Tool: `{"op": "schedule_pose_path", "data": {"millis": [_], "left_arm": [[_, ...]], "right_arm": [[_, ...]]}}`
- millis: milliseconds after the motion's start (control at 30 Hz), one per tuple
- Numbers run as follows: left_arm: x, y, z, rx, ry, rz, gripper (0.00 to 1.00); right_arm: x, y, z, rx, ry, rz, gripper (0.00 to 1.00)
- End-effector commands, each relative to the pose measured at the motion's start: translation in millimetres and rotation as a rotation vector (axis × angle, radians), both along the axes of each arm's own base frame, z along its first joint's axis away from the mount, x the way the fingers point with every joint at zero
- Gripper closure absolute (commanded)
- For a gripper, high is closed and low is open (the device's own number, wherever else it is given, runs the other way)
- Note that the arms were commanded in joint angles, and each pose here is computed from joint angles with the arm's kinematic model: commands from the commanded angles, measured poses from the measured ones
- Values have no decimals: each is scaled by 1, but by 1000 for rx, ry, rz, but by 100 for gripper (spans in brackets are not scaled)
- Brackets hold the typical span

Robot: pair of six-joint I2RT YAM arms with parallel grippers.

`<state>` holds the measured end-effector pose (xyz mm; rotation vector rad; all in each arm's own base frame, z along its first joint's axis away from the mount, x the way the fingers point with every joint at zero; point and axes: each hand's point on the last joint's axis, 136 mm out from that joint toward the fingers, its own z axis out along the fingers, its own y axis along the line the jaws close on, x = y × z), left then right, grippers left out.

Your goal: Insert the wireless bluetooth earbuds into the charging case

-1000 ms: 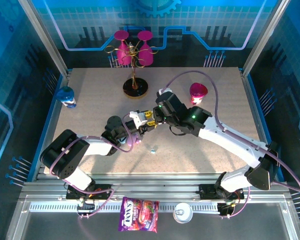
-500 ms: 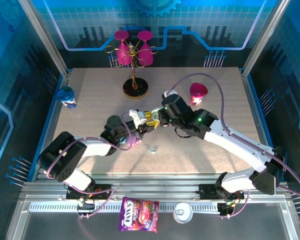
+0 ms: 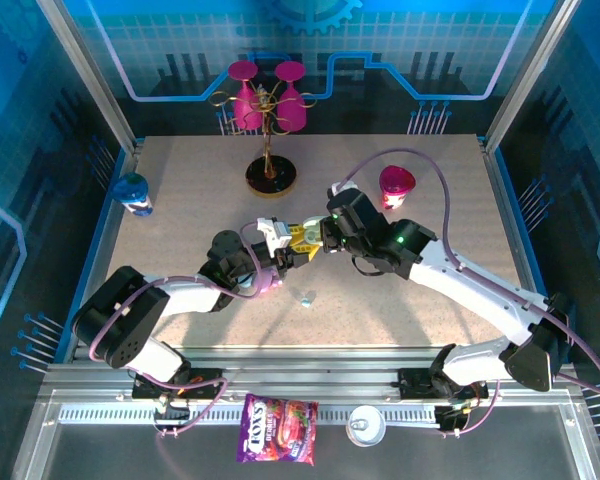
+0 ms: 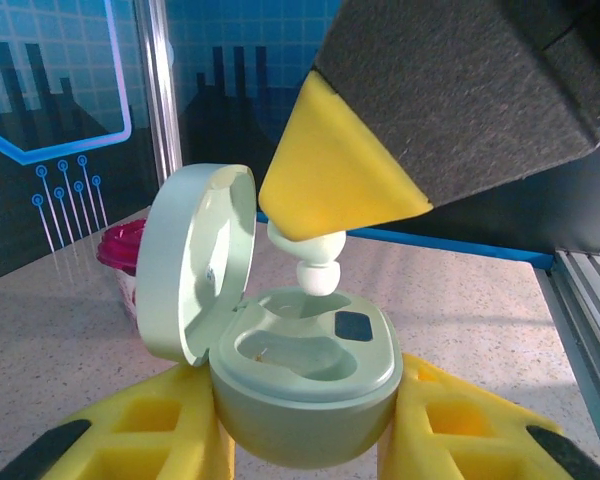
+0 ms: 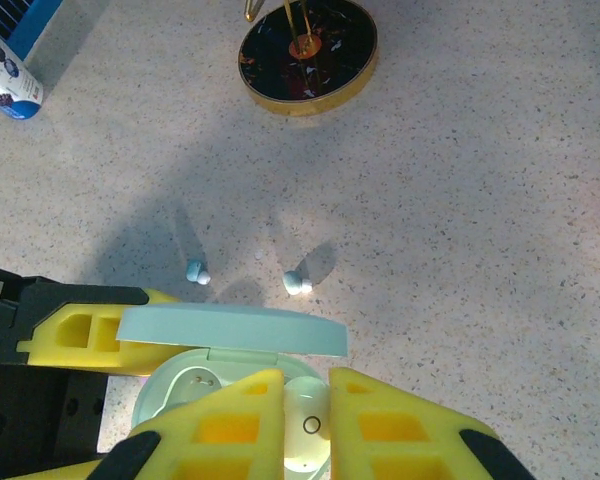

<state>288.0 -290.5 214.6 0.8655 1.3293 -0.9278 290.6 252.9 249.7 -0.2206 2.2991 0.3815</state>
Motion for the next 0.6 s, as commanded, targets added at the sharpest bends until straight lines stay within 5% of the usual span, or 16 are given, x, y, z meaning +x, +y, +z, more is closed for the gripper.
{"op": "schedule_pose_path", "data": {"millis": [0, 433, 567], "left_arm": [[-5, -3, 26, -53, -40, -37, 73], [4, -3, 37, -80, -34, -8, 72], [3, -3, 39, -84, -40, -16, 73]], "right_arm": [[1, -3, 6, 21, -23, 4, 87], [-5, -1, 2, 31, -6, 36, 85], [-7, 2, 4, 42, -8, 53, 75]]}}
